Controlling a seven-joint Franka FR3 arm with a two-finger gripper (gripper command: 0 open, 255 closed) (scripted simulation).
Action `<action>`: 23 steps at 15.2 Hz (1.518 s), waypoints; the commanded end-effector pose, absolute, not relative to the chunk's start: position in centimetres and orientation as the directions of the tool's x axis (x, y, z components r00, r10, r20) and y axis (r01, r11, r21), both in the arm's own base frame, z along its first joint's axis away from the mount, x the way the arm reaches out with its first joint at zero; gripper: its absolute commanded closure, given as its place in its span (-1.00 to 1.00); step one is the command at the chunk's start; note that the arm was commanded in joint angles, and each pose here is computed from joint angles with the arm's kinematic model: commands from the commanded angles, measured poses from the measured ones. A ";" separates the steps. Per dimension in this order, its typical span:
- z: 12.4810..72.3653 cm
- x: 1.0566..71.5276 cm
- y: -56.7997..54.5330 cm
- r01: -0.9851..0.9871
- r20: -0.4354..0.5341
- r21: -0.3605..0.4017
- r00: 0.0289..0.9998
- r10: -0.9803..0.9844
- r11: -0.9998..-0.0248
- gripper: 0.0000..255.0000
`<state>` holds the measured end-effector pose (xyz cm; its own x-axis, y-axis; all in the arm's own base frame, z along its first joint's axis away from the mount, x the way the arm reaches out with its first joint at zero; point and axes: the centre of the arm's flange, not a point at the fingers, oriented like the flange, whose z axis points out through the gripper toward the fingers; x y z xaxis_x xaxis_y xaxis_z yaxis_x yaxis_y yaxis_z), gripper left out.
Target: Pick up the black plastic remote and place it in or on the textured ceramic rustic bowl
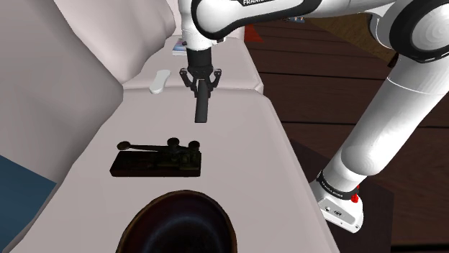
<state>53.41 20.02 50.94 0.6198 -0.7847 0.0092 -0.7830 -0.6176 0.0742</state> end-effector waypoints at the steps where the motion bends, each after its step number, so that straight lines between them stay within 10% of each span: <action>1: 52.0 53.4 20.1 -0.783 0.009 0.074 0.620 -0.785 -0.618 1.00; 23: 63.6 53.4 20.1 -0.783 0.009 0.074 0.620 -0.785 -0.618 1.00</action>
<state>53.35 20.16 63.15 0.6198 -0.7847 0.0093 -0.7830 -0.6176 0.0742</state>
